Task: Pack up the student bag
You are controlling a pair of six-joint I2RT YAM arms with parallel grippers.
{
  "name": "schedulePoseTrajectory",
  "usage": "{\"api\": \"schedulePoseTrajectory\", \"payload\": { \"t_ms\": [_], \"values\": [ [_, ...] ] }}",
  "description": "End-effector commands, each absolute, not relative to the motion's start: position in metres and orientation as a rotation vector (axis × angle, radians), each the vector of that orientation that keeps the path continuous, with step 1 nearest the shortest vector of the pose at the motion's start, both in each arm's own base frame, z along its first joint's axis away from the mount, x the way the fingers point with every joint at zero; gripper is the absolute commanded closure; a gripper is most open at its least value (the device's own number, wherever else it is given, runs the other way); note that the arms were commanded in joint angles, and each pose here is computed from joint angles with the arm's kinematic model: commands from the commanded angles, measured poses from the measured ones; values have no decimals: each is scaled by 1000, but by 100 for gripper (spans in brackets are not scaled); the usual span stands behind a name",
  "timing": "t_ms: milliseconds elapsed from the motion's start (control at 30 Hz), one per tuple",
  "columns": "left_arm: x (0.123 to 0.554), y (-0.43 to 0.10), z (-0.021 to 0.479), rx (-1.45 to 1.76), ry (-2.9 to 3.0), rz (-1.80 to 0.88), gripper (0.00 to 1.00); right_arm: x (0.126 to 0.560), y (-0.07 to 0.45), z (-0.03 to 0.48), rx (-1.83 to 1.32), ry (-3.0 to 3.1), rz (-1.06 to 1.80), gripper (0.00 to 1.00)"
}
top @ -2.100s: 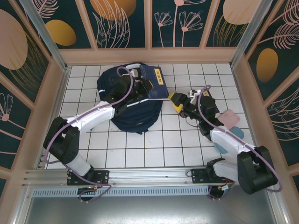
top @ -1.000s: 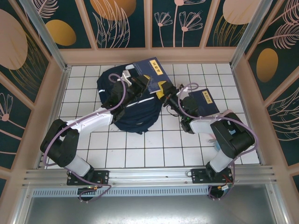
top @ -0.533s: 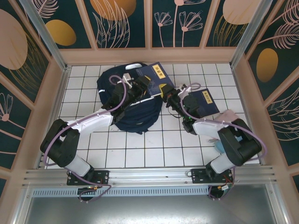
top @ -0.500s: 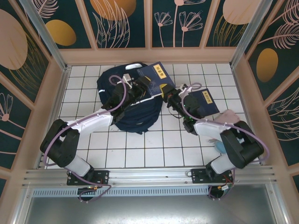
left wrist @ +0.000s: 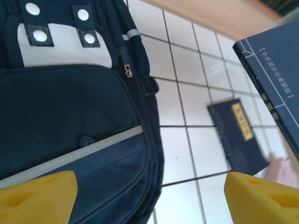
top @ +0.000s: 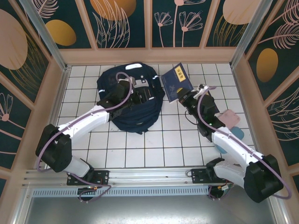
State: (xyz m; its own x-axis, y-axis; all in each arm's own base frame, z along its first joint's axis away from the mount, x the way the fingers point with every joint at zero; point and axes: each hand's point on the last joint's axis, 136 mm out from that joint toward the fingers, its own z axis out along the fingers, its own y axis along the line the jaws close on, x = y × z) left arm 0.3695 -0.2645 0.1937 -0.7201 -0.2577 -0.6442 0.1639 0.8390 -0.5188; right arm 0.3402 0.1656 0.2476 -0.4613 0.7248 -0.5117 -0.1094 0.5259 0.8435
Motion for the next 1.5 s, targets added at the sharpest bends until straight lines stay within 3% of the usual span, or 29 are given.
{"api": "schedulePoseTrajectory", "payload": {
  "t_ms": [0, 200, 467, 633, 800, 1100, 1467],
  "values": [
    [353, -259, 165, 210, 2405, -541, 17, 333, 145, 219, 529, 1880, 978, 100],
    [348, -273, 141, 413, 2503, -391, 17, 325, 125, 197, 601, 1913, 935, 100],
    [349, -286, 97, 681, 2609, 13, 21, 323, 112, 181, 662, 1937, 917, 100],
    [359, -284, 87, 699, 2620, 124, 25, 323, 110, 178, 672, 1944, 922, 100],
    [366, -282, 77, 708, 2626, 197, 38, 322, 112, 179, 682, 1942, 957, 100],
    [377, -274, 72, 720, 2602, 320, 35, 322, 114, 182, 687, 1942, 976, 100],
    [394, -270, 96, 711, 2504, 396, 74, 321, 116, 181, 690, 1948, 990, 100]
  ]
}}
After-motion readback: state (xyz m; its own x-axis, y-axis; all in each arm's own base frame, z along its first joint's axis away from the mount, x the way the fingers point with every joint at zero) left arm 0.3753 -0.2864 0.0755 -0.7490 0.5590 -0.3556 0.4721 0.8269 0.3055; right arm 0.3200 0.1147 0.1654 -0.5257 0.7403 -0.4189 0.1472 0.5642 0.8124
